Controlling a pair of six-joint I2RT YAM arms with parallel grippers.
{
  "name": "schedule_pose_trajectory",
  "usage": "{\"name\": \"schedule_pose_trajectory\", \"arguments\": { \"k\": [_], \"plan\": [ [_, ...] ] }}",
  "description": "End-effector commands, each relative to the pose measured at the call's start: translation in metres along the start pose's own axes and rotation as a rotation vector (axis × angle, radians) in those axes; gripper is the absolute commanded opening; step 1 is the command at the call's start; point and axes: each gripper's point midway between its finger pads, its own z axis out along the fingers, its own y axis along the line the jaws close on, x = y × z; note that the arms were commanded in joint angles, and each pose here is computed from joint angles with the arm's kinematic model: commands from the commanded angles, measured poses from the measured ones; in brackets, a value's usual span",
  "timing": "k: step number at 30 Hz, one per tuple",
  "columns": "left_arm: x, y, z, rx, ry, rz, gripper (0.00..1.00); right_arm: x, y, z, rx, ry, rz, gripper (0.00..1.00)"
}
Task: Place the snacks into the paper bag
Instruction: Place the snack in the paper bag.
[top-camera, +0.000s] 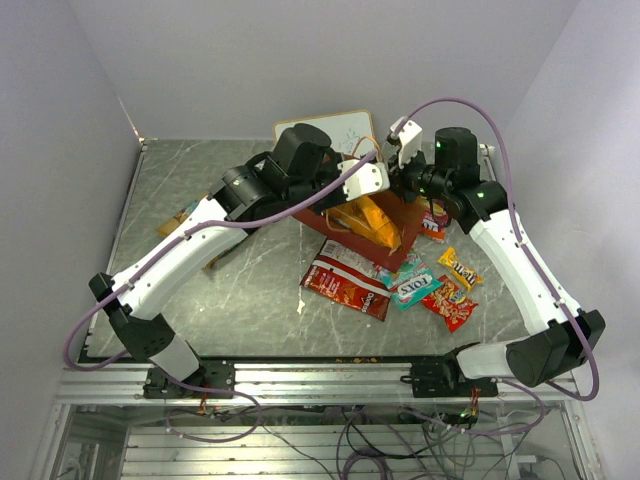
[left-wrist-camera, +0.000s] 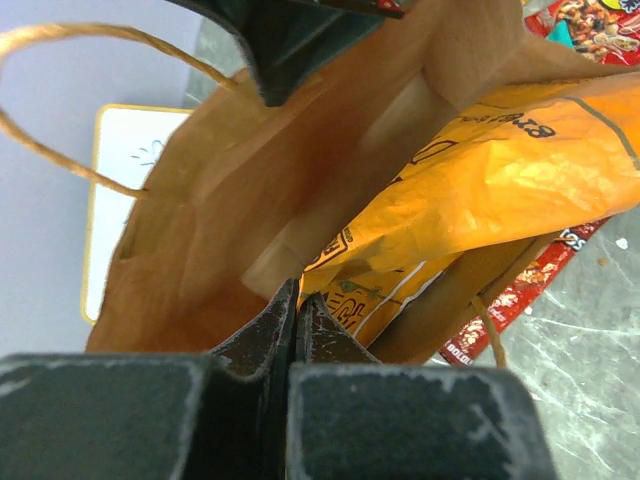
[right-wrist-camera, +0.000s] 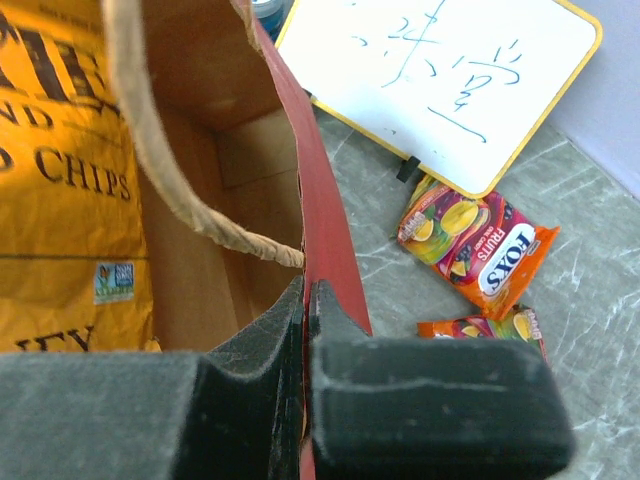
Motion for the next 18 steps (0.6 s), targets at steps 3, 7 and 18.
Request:
{"name": "schedule_pose_trajectory", "arguments": {
  "k": [3, 7, 18],
  "plan": [
    [-0.009, -0.005, 0.024, 0.025, -0.065, -0.074, 0.07, -0.01, -0.002, -0.001, 0.005, -0.044, 0.029, 0.0],
    [0.004, 0.002, 0.032, 0.019, -0.057, -0.101, 0.07, -0.009, -0.003, -0.002, 0.013, -0.044, 0.021, 0.0],
    [0.043, -0.007, 0.06, 0.072, -0.018, -0.062, 0.07, -0.005, -0.009, -0.003, 0.048, -0.041, 0.068, 0.0]
  ]
}}
